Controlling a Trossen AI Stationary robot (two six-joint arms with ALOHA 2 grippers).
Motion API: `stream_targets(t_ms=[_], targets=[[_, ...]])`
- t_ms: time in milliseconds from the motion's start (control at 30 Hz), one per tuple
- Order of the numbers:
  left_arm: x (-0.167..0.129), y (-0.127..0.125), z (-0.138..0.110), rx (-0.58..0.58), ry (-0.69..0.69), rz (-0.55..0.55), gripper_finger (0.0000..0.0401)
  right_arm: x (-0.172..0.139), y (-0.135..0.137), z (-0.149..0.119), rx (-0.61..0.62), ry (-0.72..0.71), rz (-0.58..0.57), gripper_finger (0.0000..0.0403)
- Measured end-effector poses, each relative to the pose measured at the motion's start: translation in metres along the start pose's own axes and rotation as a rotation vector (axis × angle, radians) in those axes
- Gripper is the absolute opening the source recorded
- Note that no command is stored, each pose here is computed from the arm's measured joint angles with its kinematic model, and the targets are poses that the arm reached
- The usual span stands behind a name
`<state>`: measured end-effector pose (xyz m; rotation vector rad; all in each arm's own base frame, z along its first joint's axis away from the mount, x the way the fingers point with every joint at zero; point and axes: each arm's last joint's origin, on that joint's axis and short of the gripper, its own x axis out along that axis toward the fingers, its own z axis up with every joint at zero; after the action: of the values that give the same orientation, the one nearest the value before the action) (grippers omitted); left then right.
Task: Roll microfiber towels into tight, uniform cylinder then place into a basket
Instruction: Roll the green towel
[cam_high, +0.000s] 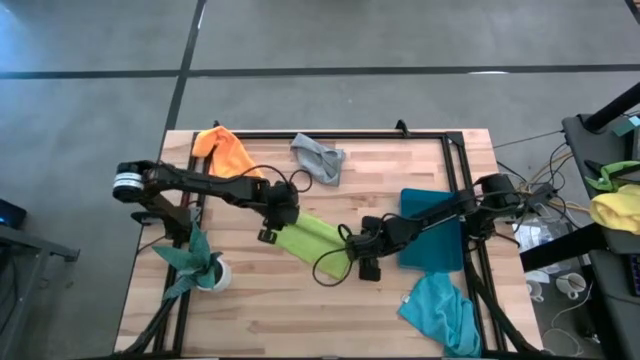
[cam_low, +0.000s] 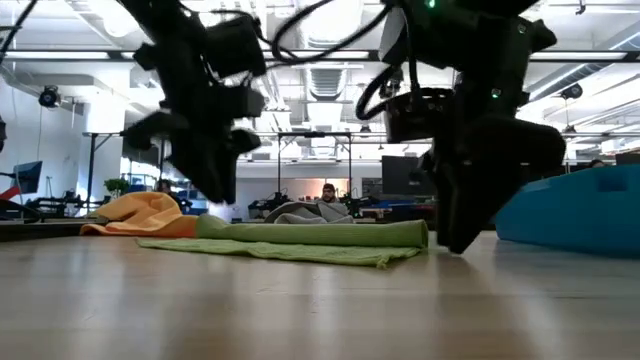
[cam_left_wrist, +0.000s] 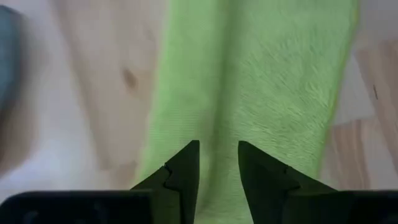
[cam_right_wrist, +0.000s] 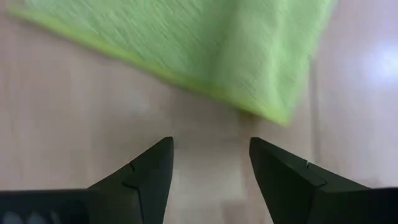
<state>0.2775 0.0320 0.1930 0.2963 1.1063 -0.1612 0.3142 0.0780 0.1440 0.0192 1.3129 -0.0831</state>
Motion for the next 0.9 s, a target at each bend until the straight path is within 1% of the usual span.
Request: stream_targets(t_ms=[133,200,267,333,400,467,533,633,767,833,900], targets=[[-0.01,0.014,-0.008,0.005,-0.028,0.066,0.0096,-0.026,-0.003,-0.003,0.01,-0.032,0.018,0.0208],[-0.008,0.025,-0.014,-0.011,-0.038,0.085,0.0096,-0.032,-0.009,-0.005,0.071,-0.046,0.027,0.0208],[-0.004,0.037,-0.021,-0.04,-0.053,0.046,0.0096,-0.032,-0.019,-0.006,0.198,-0.055,0.041,0.0207],[0.0,0.049,-0.026,-0.082,-0.081,-0.007,0.0096,-0.029,-0.031,-0.006,0.361,-0.045,0.075,0.0207],[0.002,0.061,-0.027,-0.114,-0.099,-0.037,0.0096,-0.025,-0.042,-0.005,0.497,-0.045,0.102,0.0207],[0.005,0.069,-0.028,-0.143,-0.097,-0.052,0.0098,-0.021,-0.051,-0.002,0.594,-0.073,0.131,0.0207],[0.01,0.074,-0.026,-0.182,-0.088,-0.09,0.0107,-0.02,-0.057,0.003,0.654,-0.111,0.173,0.0206],[0.022,0.077,-0.024,-0.222,-0.043,-0.174,0.0133,-0.016,-0.066,0.005,0.71,-0.107,0.2,0.0203],[0.043,0.079,-0.027,-0.243,0.066,-0.248,0.0174,-0.01,-0.071,0.007,0.716,-0.109,0.209,0.0197],[0.049,0.079,-0.029,-0.233,0.098,-0.274,0.0183,-0.005,-0.07,0.009,0.71,-0.115,0.224,0.0192],[0.051,0.079,-0.029,-0.22,0.101,-0.279,0.0186,0.001,-0.069,0.011,0.703,-0.106,0.253,0.0187]])
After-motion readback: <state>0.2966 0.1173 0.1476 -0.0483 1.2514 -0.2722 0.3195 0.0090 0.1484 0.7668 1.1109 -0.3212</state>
